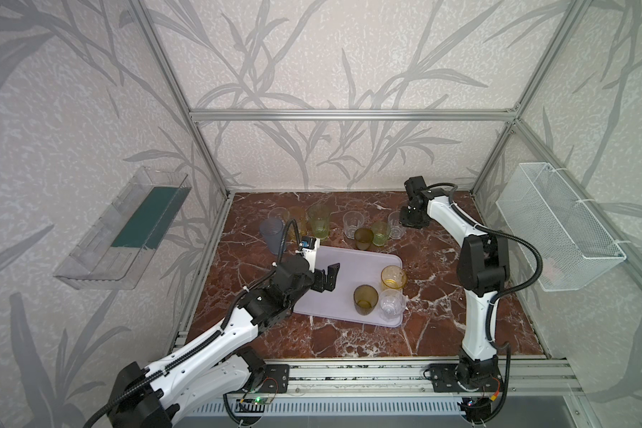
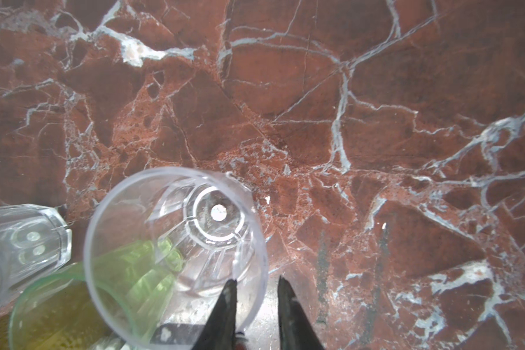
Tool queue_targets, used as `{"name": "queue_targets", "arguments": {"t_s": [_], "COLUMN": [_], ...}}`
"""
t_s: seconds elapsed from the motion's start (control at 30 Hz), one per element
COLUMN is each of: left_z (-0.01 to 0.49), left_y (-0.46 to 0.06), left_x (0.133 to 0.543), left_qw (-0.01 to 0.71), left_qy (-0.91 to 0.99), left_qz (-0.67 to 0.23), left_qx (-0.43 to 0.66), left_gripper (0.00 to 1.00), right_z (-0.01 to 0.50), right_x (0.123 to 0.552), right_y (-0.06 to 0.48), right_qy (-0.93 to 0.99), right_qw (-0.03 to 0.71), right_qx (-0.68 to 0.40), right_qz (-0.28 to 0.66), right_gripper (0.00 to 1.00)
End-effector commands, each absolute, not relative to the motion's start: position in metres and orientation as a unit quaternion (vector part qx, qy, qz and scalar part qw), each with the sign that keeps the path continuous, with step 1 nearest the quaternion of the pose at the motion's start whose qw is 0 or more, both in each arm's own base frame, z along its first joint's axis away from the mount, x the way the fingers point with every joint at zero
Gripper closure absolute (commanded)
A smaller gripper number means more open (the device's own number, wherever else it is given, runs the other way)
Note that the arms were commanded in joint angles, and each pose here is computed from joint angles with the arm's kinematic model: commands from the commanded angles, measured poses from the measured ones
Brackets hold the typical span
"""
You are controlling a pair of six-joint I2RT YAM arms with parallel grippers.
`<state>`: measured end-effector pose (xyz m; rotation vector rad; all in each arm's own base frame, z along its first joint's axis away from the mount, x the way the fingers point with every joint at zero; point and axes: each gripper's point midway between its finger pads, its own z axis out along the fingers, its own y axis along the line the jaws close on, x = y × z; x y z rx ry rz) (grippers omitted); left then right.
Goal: Place the glasses into the tray
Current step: Pick up the glass from the top-center of the table.
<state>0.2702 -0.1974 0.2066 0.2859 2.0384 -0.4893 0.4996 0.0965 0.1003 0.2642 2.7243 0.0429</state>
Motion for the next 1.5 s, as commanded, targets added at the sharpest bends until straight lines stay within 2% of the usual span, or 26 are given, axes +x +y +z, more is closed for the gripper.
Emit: {"name": "queue_targets", "arguments": {"t_s": [0.0,0.07,0.63,0.8,1.13,1.47], "left_z": [0.211,0.211,0.214,0.213,0.212,0.21], "left_y": [-0.194,-0.194,-0.192,-0.191,-0.189,-0.189], "left_x": [0.27,0.27,0.268,0.267,0.268,0.268], "left_qw": [0.501,0.501,0.506,0.507,0.509,0.508], "left_qy": [0.834,0.834,0.831,0.83,0.83,0.831], "left_qz": [-0.201,-0.201,-0.204,-0.206,-0.203,-0.204], "left_qx": [0.115,0.114,0.109,0.108,0.103,0.101], "left_gripper": [0.01,0.01,0.01,0.01,0.01,0.01], "right_z": [0.095,0.096,0.09,0.1,0.118,0.146], "right_x": [0.498,0.499,0.498,0.497,0.489,0.459], "right_y": [0.096,0.094,0.082,0.074,0.057,0.066], "right_qy": [0.977,0.977,0.978,0.976,0.969,0.962], "right_qw": [0.186,0.187,0.181,0.19,0.209,0.249], "right_qx": [0.1,0.102,0.099,0.107,0.118,0.112], "right_qz": [0.015,0.01,-0.02,-0.028,-0.048,0.007], "right_gripper": [0.77,0.8,0.91,1.0,1.0,1.0]}}
